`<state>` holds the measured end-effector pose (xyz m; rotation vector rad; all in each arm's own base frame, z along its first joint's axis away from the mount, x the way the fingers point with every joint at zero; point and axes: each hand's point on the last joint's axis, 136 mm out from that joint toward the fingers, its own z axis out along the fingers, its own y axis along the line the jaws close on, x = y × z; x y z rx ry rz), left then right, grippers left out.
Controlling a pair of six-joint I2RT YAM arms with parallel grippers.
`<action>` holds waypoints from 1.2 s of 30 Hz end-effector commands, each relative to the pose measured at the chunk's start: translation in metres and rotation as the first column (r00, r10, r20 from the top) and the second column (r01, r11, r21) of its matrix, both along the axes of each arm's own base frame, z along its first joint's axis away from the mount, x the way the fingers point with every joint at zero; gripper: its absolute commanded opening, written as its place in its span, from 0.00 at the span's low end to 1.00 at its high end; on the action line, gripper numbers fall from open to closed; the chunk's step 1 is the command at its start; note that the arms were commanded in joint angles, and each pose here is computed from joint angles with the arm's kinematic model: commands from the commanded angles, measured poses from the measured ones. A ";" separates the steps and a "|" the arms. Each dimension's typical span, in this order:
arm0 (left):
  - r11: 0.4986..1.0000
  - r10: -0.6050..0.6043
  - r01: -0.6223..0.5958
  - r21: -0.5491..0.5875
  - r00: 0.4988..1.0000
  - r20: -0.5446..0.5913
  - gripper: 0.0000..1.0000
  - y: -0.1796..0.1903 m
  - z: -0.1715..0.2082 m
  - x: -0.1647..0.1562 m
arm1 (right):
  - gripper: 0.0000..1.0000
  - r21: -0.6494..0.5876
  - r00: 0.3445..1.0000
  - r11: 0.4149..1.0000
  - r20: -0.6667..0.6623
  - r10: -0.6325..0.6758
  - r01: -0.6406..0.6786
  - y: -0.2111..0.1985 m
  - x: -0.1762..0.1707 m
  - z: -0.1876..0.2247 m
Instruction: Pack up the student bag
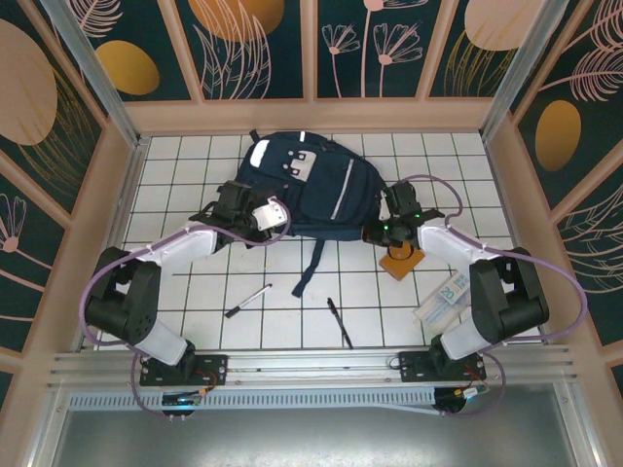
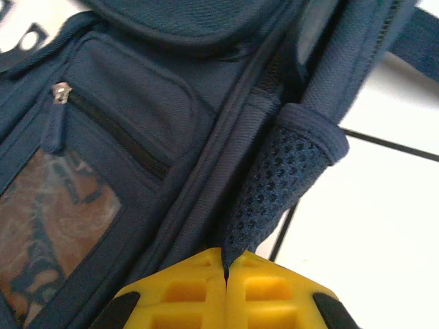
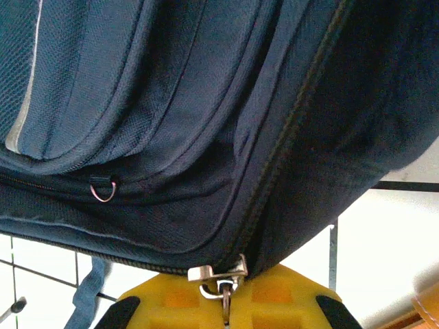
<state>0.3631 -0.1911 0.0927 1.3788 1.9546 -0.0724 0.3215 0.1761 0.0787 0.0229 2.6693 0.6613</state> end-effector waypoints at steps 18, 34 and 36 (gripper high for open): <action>0.318 0.435 -0.904 -0.286 0.407 -0.803 0.52 -0.001 0.065 0.034 | 0.00 0.372 0.920 0.848 0.039 0.391 -0.376 0.130 -0.030 0.032; -0.019 0.303 -1.000 -0.017 0.011 -0.953 0.66 -0.016 -0.006 -0.033 | 0.00 0.409 0.844 0.759 0.051 0.534 -0.506 0.188 -0.060 0.025; -0.044 0.319 -0.999 -0.014 -0.001 -0.948 0.67 -0.016 -0.011 -0.025 | 0.00 0.417 0.831 0.742 0.061 0.553 -0.525 0.198 -0.066 0.026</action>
